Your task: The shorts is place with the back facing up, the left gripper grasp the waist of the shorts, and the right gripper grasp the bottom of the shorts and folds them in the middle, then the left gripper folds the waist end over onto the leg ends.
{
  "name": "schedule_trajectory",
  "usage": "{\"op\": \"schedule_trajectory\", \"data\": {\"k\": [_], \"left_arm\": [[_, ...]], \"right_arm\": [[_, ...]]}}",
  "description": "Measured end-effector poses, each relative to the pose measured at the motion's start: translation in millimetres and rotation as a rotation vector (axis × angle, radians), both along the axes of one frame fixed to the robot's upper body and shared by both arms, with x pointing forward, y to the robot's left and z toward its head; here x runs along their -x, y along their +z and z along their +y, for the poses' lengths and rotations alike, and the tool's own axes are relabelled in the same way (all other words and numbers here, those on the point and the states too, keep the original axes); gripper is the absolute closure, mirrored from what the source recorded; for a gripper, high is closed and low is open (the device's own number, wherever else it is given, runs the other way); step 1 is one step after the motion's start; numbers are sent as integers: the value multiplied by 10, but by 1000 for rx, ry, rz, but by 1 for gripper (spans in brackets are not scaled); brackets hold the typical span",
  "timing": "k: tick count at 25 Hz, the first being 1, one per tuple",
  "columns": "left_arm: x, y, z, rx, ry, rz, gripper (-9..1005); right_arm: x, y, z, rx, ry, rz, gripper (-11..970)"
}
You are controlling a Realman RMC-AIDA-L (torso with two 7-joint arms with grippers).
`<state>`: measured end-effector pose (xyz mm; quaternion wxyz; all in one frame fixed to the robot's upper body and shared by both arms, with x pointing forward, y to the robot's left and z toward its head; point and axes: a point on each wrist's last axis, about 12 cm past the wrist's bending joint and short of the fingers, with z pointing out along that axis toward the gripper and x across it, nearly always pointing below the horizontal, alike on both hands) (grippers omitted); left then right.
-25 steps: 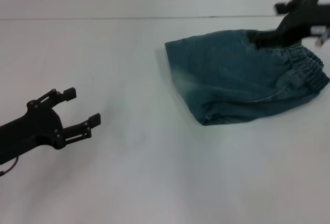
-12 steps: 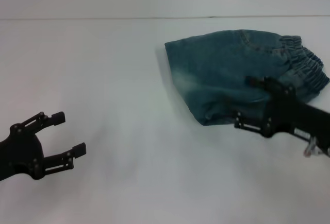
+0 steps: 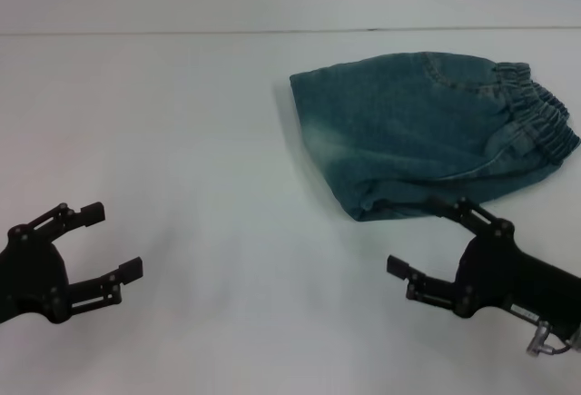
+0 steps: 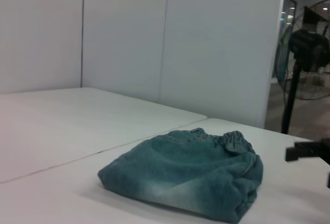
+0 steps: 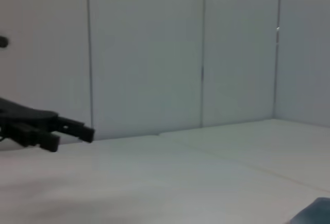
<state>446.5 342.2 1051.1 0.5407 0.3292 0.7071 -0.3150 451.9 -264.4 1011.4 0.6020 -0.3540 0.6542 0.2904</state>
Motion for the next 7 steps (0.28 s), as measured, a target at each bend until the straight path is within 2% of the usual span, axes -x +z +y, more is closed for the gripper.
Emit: {"op": "schedule_trajectory", "data": {"k": [7], "left_arm": [[32, 13, 49, 24, 37, -27, 63]], "right_arm": [[-35, -18, 74, 8, 65, 63, 12]]}}
